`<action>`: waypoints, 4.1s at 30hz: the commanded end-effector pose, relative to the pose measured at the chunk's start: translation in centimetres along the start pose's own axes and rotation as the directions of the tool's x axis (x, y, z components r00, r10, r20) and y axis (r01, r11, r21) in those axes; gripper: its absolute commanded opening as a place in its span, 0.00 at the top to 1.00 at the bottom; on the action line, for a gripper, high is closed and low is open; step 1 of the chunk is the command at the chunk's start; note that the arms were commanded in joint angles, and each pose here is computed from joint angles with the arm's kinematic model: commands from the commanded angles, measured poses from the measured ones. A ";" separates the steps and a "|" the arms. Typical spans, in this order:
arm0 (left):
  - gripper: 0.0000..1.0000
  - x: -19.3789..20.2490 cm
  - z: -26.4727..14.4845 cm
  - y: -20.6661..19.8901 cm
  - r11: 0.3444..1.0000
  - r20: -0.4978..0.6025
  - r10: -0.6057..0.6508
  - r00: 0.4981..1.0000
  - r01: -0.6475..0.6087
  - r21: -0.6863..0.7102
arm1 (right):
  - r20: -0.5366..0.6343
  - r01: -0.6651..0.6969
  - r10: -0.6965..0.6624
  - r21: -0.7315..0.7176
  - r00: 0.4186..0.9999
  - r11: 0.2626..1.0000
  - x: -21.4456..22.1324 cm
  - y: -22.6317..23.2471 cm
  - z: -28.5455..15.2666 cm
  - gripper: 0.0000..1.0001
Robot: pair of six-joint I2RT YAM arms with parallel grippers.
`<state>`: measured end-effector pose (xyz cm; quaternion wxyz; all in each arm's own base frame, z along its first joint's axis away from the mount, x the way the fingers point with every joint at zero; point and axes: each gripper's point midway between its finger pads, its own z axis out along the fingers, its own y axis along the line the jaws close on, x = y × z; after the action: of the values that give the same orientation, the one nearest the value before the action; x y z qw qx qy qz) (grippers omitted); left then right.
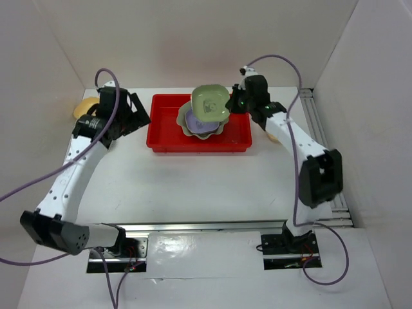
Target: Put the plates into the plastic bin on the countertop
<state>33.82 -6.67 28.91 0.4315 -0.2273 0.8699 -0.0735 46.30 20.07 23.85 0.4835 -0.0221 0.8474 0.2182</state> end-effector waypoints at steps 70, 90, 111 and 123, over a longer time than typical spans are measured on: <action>0.15 4.4 21.3 32.0 0.655 -0.079 -0.575 0.814 0.401 -0.640 | 0.346 0.236 -0.109 -0.348 0.932 0.907 -7.2 12.3 -13.6 0.05; 1.00 3.2 20.5 26.2 0.717 -0.103 -0.415 0.904 0.256 -0.648 | 0.370 0.185 -0.051 -0.336 0.928 0.924 -9.1 13.7 -14.6 0.05; 1.00 -8.1 8.4 -2.4 0.974 0.100 -0.224 0.970 0.218 0.066 | 0.391 0.099 -0.009 -0.211 0.920 0.972 -7.1 10.4 -18.3 0.05; 1.00 1.6 17.5 -12.0 0.945 -0.074 -0.327 0.942 0.327 -0.016 | 0.433 0.027 0.041 -0.148 0.901 0.989 -7.6 8.5 -21.2 0.05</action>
<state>49.47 -15.63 19.04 0.3613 -0.3168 0.8671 -0.1312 32.07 19.53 40.77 0.6382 -0.0285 0.7130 0.2889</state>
